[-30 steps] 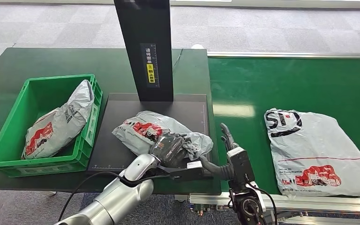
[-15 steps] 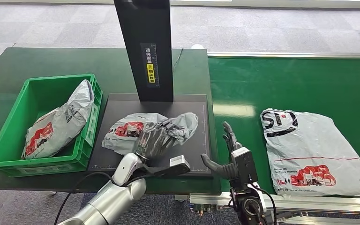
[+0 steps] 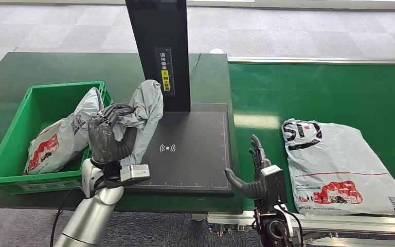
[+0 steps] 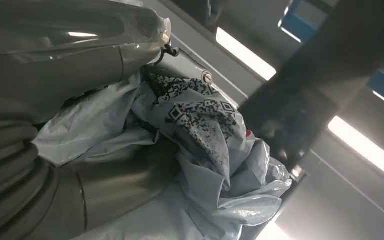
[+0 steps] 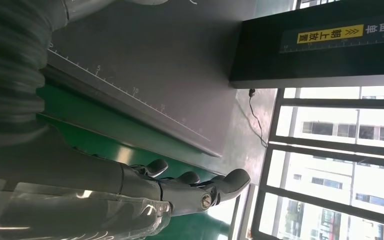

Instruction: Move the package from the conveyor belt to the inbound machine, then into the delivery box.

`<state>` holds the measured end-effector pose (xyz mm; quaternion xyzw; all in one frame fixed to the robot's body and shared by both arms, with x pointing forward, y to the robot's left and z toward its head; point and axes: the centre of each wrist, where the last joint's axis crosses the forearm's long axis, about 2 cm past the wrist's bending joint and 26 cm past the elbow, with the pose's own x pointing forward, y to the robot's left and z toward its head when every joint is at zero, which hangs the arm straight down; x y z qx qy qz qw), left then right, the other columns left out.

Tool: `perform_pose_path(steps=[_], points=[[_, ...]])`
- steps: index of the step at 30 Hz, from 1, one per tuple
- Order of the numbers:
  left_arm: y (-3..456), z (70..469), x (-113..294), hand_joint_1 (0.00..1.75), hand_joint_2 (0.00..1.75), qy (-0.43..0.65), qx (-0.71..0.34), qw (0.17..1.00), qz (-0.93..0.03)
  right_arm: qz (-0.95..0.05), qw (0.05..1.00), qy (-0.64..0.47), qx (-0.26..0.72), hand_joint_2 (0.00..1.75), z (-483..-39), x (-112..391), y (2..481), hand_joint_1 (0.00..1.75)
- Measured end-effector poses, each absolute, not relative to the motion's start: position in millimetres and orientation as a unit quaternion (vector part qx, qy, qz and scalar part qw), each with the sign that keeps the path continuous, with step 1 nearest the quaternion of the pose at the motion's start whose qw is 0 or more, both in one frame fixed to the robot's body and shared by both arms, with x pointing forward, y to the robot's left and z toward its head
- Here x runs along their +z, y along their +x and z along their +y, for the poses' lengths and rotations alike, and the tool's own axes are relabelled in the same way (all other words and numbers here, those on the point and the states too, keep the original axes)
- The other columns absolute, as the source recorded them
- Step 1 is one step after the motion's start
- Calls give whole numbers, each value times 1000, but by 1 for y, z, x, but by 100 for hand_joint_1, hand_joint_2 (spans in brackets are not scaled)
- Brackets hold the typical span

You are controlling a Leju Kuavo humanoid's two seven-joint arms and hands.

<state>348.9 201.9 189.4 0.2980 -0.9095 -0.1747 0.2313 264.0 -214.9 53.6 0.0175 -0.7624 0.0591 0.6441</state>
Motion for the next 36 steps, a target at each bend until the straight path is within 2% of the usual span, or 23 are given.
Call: perform_pose_path(steps=[11,20,25,31,36], points=[[348,238,225,175,175,360,-103,173,-911,-759,648,16,60,175,-214,48,259,0],[332,321,307,175,175,549,-48,37,-834,-755,652,18,66,175,-206,43,253,0],[325,347,336,175,175,629,-61,-6,-775,-756,651,23,70,175,-202,45,257,0],[335,358,336,175,175,671,-88,18,-736,-752,655,19,69,175,-203,43,255,0],[372,356,318,175,175,685,-113,142,-706,-743,667,10,65,175,-204,42,248,0]])
